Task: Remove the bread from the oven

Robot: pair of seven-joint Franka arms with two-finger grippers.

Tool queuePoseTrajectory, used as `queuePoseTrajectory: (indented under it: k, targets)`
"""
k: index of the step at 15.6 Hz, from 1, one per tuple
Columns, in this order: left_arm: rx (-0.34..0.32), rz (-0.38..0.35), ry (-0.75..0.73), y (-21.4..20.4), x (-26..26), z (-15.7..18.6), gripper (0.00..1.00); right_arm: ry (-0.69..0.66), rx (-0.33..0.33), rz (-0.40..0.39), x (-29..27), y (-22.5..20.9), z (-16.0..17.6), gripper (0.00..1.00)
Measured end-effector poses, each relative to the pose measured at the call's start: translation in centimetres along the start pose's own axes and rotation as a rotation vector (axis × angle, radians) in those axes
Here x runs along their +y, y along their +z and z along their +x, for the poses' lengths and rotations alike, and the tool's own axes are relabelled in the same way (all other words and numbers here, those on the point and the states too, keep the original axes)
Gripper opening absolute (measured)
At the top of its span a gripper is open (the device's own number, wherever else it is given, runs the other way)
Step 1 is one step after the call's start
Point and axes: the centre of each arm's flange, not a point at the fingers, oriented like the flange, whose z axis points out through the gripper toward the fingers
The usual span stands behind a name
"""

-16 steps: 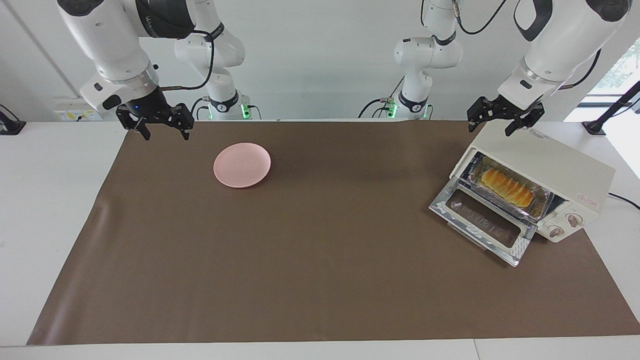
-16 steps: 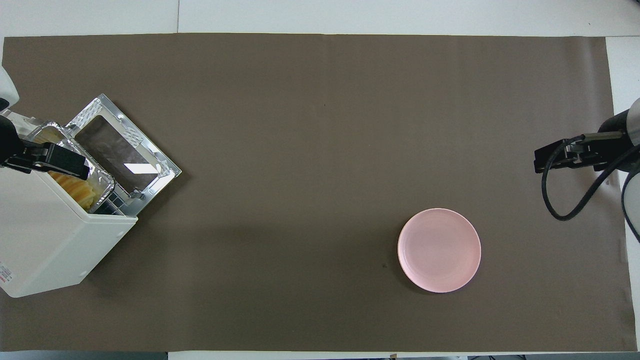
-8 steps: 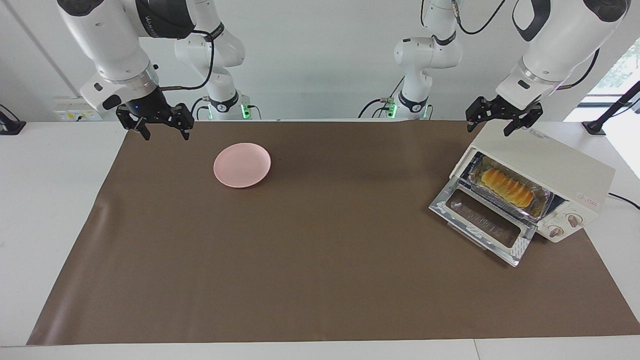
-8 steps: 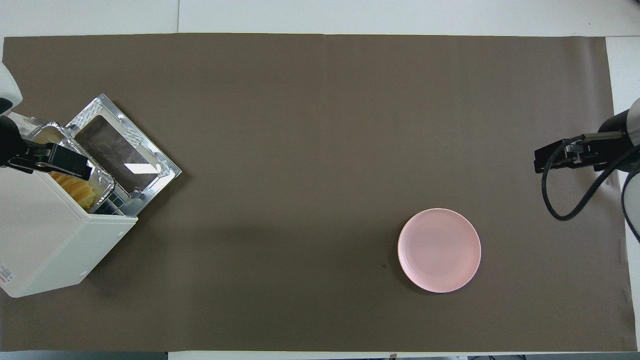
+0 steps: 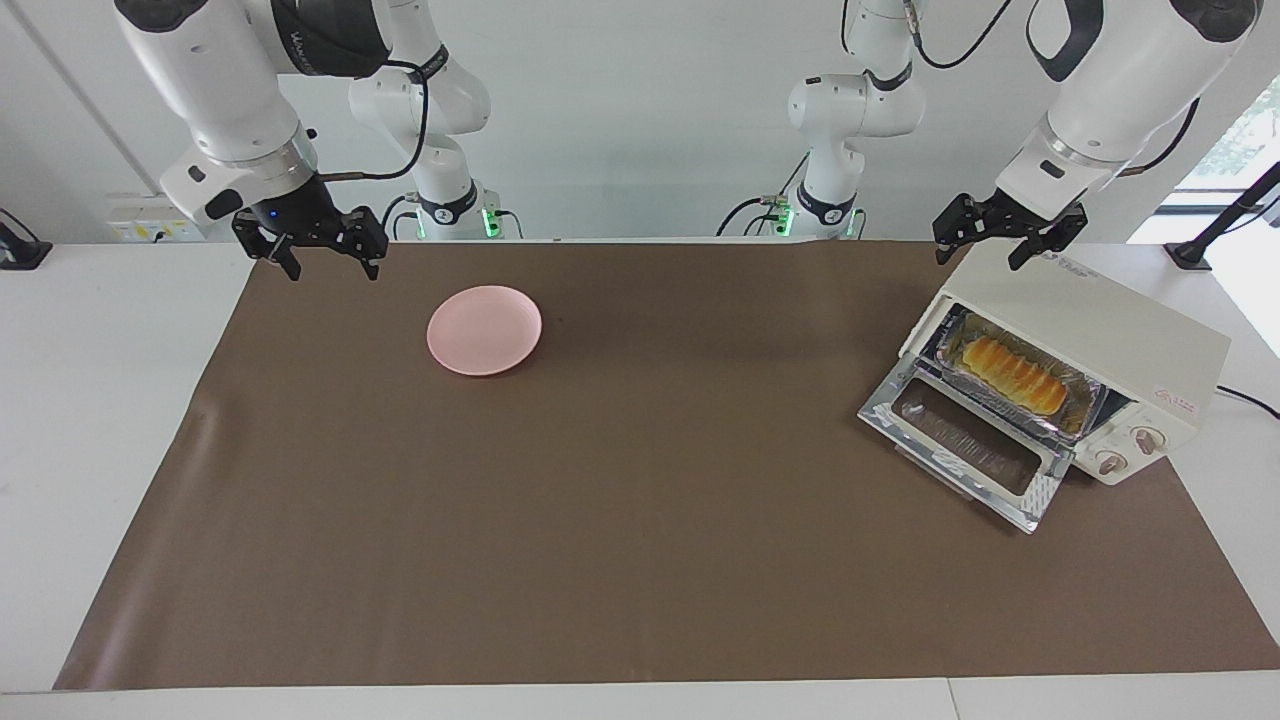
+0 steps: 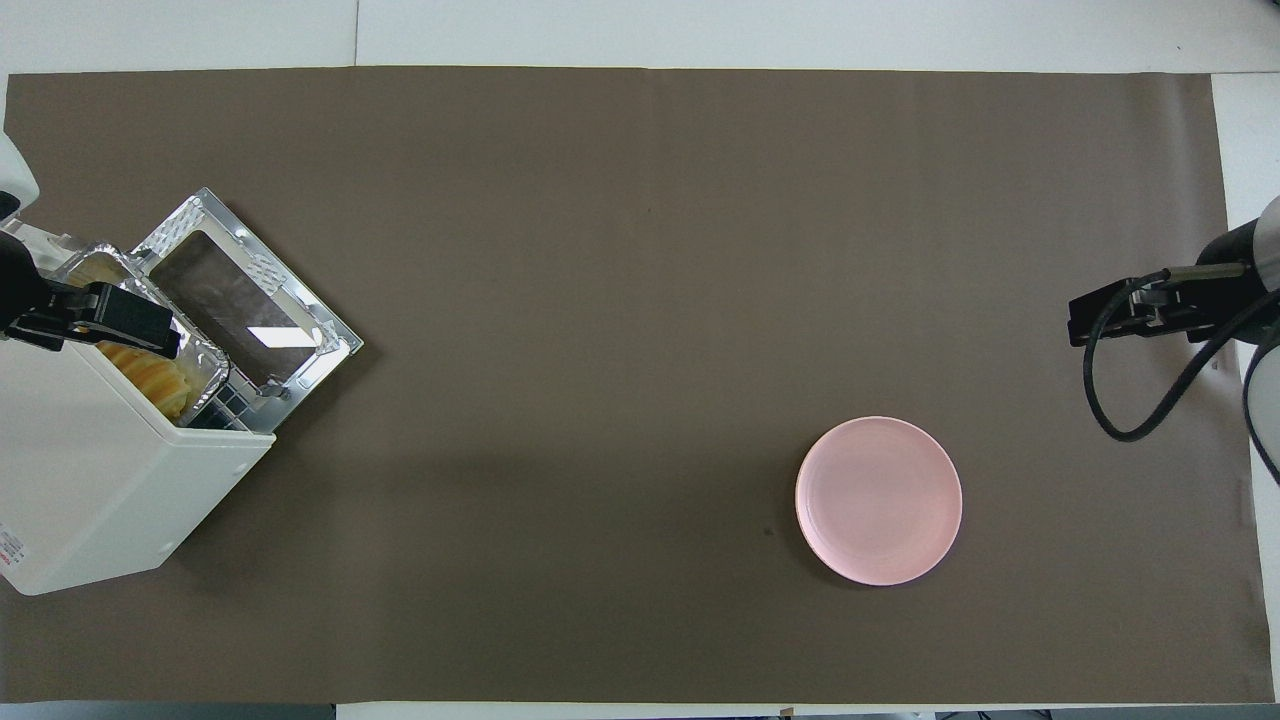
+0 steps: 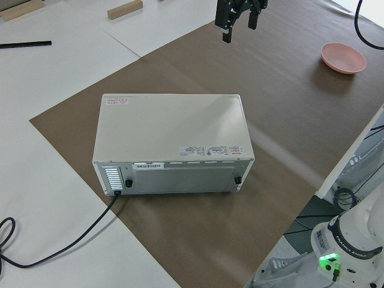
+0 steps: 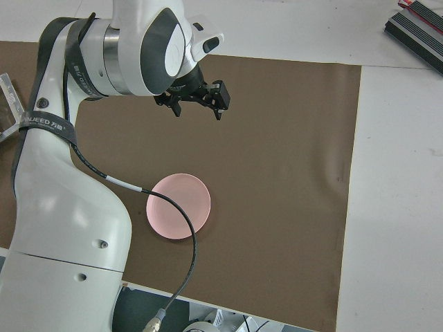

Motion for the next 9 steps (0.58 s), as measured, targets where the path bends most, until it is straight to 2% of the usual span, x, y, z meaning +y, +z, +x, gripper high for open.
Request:
queuePoseTrajectory:
  k: [3, 5, 9]
  targets:
    - [-0.014, 0.028, -0.044, 0.6, 0.2, 0.5, 1.00, 0.000, 0.000, 0.000, 0.0, 0.0, 0.0, 1.00]
    - [-0.039, 0.042, -0.107, 2.0, 0.4, 1.9, 1.00, 0.000, 0.000, 0.000, 0.0, 0.0, 0.0, 1.00]
    - [-0.071, 0.094, -0.321, 5.1, 0.1, 8.4, 1.00, 0.000, 0.000, 0.000, 0.0, 0.0, 0.0, 1.00]
